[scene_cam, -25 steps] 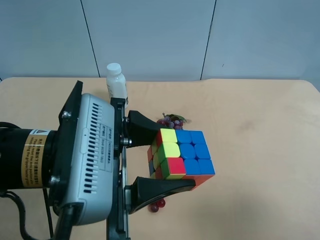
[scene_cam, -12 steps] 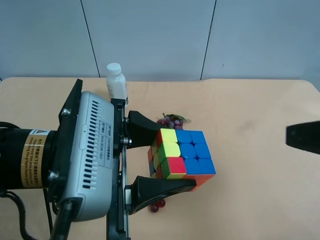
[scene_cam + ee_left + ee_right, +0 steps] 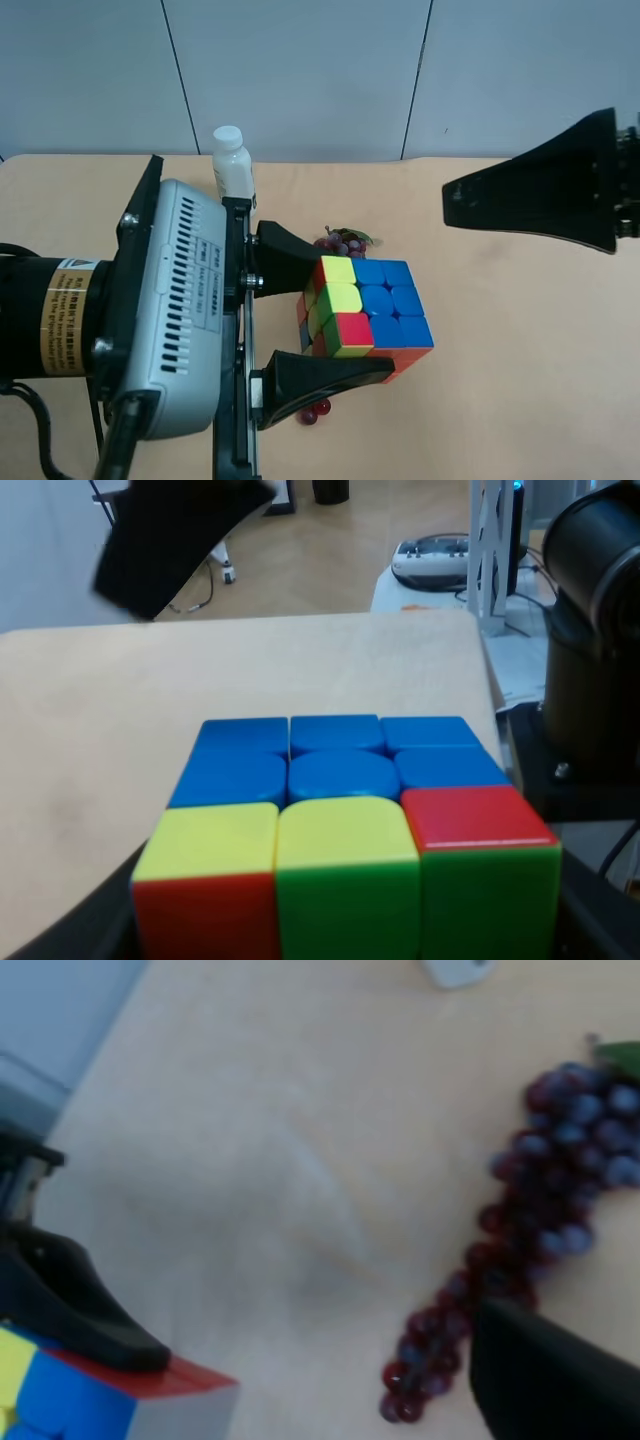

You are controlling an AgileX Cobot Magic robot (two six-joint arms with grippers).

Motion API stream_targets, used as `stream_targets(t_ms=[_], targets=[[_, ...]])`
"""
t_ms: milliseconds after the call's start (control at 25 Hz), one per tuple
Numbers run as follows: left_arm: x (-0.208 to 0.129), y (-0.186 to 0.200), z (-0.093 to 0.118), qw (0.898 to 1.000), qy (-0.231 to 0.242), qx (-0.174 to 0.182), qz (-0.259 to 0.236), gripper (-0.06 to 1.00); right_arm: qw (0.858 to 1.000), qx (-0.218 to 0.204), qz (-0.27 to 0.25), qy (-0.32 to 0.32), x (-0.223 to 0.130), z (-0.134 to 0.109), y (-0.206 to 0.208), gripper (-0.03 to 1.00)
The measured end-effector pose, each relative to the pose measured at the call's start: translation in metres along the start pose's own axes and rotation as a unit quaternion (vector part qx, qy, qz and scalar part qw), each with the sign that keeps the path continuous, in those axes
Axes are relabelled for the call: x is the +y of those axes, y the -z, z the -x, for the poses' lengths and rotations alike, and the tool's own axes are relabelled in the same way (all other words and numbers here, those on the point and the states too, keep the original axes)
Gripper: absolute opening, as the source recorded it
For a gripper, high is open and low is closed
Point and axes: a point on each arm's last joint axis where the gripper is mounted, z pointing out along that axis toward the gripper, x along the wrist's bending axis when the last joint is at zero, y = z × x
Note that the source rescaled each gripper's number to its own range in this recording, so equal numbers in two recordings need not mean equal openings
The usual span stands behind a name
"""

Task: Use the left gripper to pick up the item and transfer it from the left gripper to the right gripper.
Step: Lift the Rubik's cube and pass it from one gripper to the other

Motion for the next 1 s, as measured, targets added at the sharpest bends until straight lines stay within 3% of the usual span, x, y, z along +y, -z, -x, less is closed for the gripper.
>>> stream_targets(t_ms=[240, 720, 1000], targets=[[0.002, 0.0, -0.003, 1.0, 0.013, 0.017, 0.01, 0.0, 0.998, 0.044, -0.04, -0.017, 0.002, 0.004, -0.025, 1.0], [0.005, 0.001, -0.008, 0.999, 0.014, 0.041, 0.031, 0.0, 0.994, 0.084, -0.065, -0.036, 0.006, 0.019, -0.051, 1.0], [0.006, 0.003, -0.013, 0.998, 0.016, 0.051, 0.039, 0.0, 0.988, 0.134, -0.066, -0.047, 0.009, 0.028, -0.068, 1.0]])
